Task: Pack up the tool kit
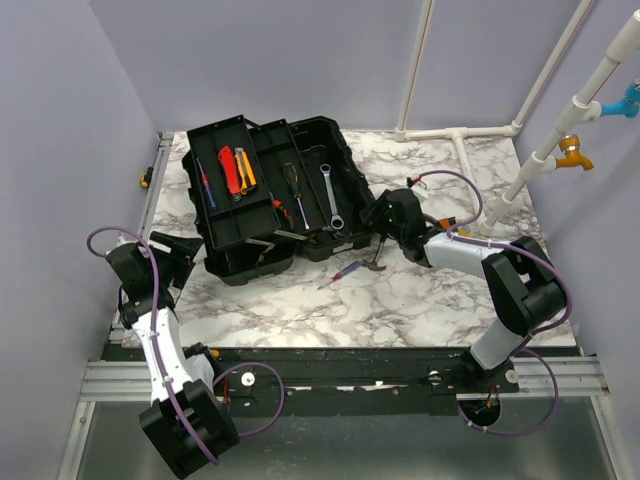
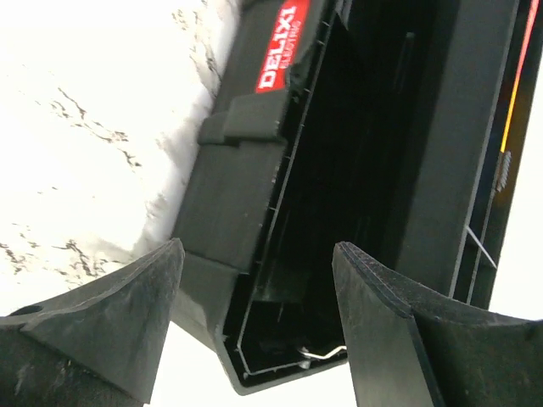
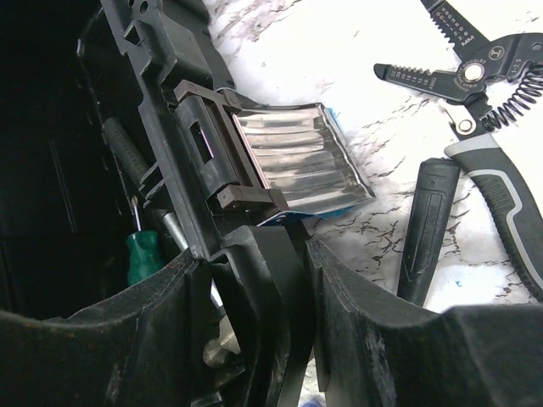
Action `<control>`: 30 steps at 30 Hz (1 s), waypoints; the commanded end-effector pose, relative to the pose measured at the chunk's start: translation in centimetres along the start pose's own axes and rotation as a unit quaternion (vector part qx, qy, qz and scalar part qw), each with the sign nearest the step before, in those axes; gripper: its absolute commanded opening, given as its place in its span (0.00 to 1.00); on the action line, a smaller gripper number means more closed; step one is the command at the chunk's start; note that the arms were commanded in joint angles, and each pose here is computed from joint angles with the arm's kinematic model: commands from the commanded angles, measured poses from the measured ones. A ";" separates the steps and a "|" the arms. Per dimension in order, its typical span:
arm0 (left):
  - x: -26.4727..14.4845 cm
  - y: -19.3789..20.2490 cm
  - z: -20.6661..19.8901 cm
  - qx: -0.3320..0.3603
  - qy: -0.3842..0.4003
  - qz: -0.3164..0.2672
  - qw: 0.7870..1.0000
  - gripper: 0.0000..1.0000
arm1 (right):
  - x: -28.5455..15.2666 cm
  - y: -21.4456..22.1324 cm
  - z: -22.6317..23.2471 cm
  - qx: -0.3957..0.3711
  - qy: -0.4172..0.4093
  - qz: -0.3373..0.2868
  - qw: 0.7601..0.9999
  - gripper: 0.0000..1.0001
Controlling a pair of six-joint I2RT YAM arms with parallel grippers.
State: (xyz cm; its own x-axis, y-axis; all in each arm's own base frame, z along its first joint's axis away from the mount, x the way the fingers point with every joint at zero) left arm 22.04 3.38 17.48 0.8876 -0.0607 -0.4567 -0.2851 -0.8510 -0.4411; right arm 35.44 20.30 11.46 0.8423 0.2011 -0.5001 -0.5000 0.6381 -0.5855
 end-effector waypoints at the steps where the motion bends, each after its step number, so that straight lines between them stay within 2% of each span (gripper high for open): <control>1: 0.5 -1.5 0.6 -0.005 -0.017 -0.066 0.998 0.73 | 0.7 -0.3 -3.7 0.026 0.062 -0.015 0.998 0.01; 6: 1.8 -0.9 1.0 -0.002 0.014 -0.043 0.999 0.73 | 0.4 0.1 -3.5 0.026 0.046 -0.004 0.999 0.01; 9: 2.7 -0.2 0.0 0.029 0.058 -0.012 0.998 0.72 | 0.4 0.3 -3.4 0.022 0.035 0.002 0.999 0.01; 15: 5.2 1.1 -0.2 0.053 0.043 0.029 0.997 0.68 | 0.4 0.6 -3.3 0.023 0.026 0.011 0.999 0.01; 18: 5.7 1.0 -0.2 0.071 0.036 0.027 0.996 0.56 | 0.2 0.5 -3.2 0.024 0.019 0.009 0.999 0.01; 20: 5.9 0.6 -0.2 0.090 0.022 0.018 0.996 0.42 | 0.2 0.5 -3.2 0.024 0.019 0.009 0.999 0.01; 23: 6.0 0.5 -0.7 0.133 0.005 -0.001 0.991 0.14 | 0.3 0.6 -3.2 0.024 0.018 0.011 0.999 0.01; 25: 6.1 0.6 -1.4 0.166 -0.004 -0.009 0.986 0.04 | 0.3 0.8 -3.1 0.024 0.014 0.016 0.999 0.01; 26: 6.1 0.4 -1.7 0.180 -0.012 -0.017 0.984 0.00 | 0.3 0.8 -3.1 0.025 0.013 0.017 0.999 0.01; 30: 5.7 -0.5 -2.7 0.229 -0.049 -0.048 0.971 0.00 | 0.3 0.9 -3.0 0.023 0.007 0.020 1.000 0.01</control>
State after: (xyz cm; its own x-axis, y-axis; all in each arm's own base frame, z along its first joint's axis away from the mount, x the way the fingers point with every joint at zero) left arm 26.80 1.00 13.70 0.8540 -0.0891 -0.5125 -0.4664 -0.5676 -0.6785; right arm 35.36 19.89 11.07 0.8465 0.2609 -0.4640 -0.5054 0.6676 -0.5467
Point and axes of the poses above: each gripper's point midway between its finger pads, its own x axis out along the fingers, its own z axis along the line the jaws close on, y = z × x, the point moved 6 cm from there along -x, back along the fingers, and after that the axes turned 6 degrees about x, right-handed, at the moved point
